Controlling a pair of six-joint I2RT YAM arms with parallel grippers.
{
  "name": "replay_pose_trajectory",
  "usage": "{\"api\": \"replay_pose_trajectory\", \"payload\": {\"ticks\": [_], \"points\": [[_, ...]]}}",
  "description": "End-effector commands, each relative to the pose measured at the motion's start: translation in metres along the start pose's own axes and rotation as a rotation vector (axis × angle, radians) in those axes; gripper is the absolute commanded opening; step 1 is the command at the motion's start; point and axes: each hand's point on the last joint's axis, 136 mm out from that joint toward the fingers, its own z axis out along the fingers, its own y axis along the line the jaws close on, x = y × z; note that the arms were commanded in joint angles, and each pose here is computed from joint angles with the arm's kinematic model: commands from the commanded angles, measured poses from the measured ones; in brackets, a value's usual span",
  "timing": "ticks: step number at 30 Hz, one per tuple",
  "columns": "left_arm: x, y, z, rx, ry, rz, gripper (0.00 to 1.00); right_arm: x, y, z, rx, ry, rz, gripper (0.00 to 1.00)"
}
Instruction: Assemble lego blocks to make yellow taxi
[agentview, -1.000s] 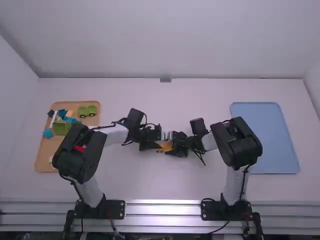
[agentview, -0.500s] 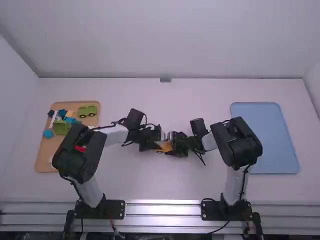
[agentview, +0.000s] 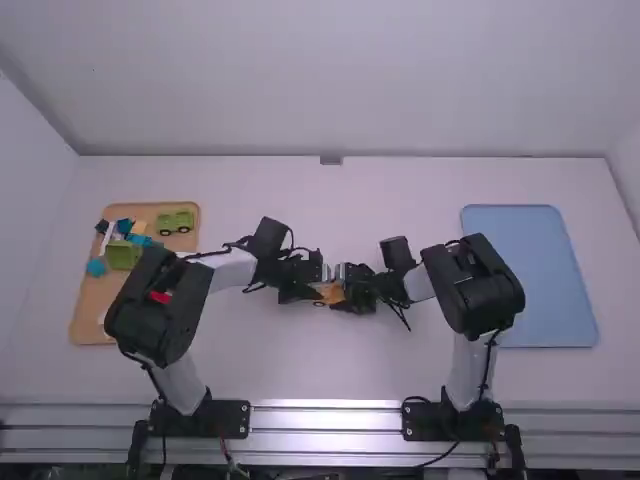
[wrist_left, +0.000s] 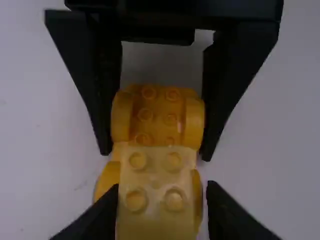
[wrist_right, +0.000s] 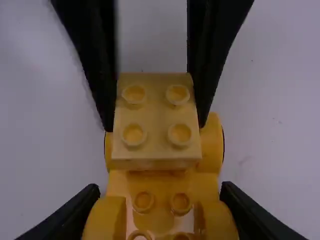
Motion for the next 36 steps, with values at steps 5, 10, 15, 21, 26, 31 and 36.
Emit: {"api": "replay_pose_trajectory", "payload": {"ticks": [5,10,15,21,26,31,36], "points": [[0.005,0.001,0.002,-0.011,0.019,-0.001,0.50,0.009,0.008,0.002,-0.016,0.024,0.034,0.54],[0.005,0.006,0.000,-0.028,0.013,0.004,0.38,0.009,0.008,0.002,-0.016,0.025,0.034,0.54],[0.003,0.008,0.001,-0.037,0.015,0.017,0.24,0.009,0.008,0.002,-0.016,0.025,0.035,0.54],[0.005,0.011,0.001,-0.053,0.027,0.030,0.15,0.009,0.008,0.002,-0.015,0.026,0.038,0.54],[0.014,0.014,0.000,-0.076,0.082,0.026,0.17,0.009,0.008,0.002,-0.015,0.024,0.037,0.54],[0.016,0.012,0.000,-0.069,0.090,0.017,0.52,0.009,0.008,0.002,-0.015,0.025,0.037,0.57],[0.015,0.014,0.000,-0.075,0.087,0.022,0.53,0.009,0.008,0.002,-0.015,0.025,0.038,0.57]]}}
